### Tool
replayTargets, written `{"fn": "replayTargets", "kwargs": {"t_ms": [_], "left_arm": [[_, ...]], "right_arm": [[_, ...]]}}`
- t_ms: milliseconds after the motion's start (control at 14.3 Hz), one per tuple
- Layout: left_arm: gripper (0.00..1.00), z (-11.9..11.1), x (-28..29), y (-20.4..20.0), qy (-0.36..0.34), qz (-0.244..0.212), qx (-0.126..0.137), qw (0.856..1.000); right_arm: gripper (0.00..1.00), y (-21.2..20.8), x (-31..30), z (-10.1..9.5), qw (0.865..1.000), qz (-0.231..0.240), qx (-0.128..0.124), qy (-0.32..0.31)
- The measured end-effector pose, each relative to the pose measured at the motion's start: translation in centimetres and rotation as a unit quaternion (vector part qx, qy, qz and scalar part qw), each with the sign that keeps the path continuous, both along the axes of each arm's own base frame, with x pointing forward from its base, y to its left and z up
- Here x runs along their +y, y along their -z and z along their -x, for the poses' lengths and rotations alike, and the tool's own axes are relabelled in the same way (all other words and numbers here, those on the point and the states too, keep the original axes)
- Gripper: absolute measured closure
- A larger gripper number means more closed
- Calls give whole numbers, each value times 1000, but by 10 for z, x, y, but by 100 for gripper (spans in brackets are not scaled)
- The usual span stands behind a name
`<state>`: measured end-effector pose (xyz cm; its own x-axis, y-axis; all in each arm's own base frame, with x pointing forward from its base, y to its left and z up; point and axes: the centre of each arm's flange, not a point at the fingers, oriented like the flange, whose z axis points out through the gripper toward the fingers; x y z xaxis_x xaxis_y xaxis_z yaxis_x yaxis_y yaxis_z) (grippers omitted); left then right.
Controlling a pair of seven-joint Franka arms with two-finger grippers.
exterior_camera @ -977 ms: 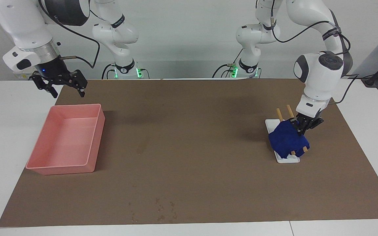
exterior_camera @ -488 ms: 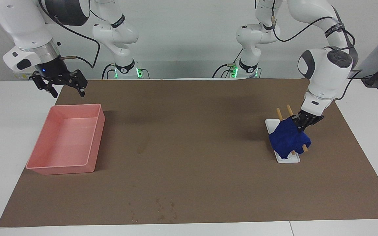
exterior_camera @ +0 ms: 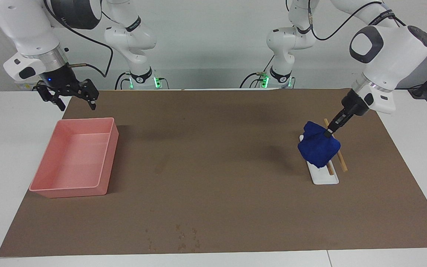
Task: Wipe water with towel using both arms
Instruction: 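Lift the towel with the left gripper while the right gripper approaches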
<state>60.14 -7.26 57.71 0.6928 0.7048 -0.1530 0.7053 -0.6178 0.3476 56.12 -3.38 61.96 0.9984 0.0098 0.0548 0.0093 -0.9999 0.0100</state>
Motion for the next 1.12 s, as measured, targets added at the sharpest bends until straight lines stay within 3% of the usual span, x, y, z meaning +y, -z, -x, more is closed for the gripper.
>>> {"fn": "replayTargets", "kwargs": {"t_ms": [209,349,558,767,1116], "left_arm": [[93,6,-55,-31,-143,79,55,985],[93,12,-84,-45,-227,136,100,959],[93,26,-124,-62,-291,188,150,926],[93,44,-173,-74,-319,213,167,908],[93,66,-230,-74,-315,234,164,905]], "right_arm": [[0,0,2,0,1000,0,0,-5],[0,0,9,-1,999,1,-1,-35],[0,-1,46,-6,991,6,-21,-130],[0,7,115,-3,979,6,-33,-199],[0,3,195,11,961,0,-72,-265]]}}
